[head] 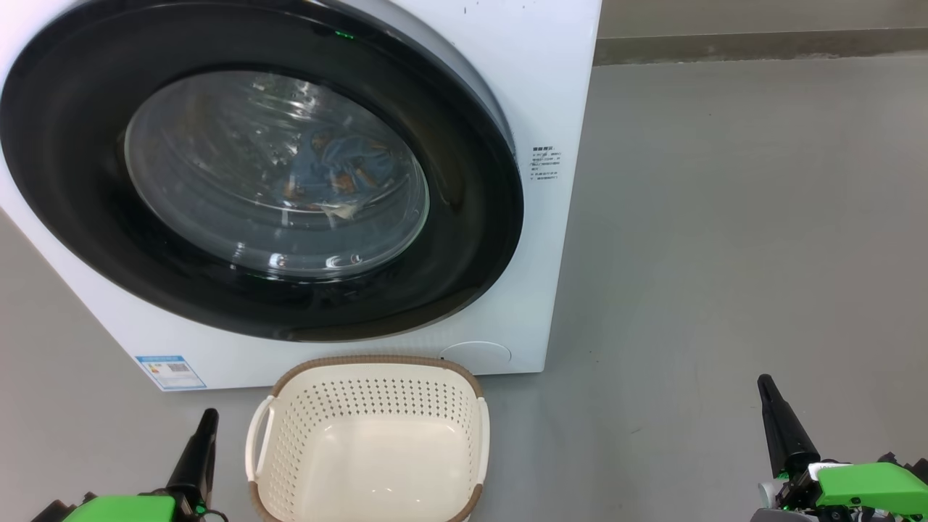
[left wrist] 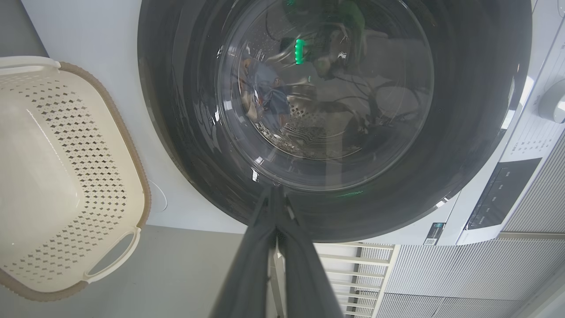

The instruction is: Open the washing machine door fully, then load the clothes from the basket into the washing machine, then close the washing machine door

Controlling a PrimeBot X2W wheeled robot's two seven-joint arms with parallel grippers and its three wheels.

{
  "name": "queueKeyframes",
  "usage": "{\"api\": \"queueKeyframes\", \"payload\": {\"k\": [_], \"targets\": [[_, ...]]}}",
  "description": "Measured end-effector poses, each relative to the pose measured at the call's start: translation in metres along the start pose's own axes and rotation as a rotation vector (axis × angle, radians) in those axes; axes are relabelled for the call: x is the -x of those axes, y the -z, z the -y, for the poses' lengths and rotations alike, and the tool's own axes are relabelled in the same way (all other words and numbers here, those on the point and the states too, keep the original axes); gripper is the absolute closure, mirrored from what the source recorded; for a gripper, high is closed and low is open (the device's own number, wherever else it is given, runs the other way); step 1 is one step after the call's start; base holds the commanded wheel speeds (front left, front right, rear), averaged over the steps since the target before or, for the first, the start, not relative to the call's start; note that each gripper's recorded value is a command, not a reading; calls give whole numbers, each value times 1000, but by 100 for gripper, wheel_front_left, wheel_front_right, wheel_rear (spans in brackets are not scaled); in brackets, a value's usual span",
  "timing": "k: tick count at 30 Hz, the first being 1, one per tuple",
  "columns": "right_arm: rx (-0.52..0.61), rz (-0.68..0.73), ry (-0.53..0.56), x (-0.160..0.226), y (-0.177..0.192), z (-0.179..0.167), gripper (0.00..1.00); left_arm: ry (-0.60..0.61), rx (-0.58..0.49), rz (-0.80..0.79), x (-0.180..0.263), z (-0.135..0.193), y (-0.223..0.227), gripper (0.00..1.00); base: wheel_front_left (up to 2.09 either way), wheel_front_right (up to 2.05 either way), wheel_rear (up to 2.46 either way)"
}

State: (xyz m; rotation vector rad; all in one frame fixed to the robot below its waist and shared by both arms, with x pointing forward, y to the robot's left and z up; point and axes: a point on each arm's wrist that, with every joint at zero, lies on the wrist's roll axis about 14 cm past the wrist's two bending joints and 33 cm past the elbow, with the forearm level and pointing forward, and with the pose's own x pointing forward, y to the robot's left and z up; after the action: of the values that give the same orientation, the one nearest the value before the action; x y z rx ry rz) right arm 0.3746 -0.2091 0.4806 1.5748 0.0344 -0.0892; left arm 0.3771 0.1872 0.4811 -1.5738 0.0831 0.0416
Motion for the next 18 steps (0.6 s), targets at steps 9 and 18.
{"api": "queueKeyframes", "payload": {"k": [9, 18], "targets": [[0, 0, 0, 0, 0, 0, 100, 0, 0, 0, 0, 0, 0, 100, 0, 0, 0], [0, 0, 0, 0, 0, 0, 100, 0, 0, 0, 0, 0, 0, 100, 0, 0, 0]]}}
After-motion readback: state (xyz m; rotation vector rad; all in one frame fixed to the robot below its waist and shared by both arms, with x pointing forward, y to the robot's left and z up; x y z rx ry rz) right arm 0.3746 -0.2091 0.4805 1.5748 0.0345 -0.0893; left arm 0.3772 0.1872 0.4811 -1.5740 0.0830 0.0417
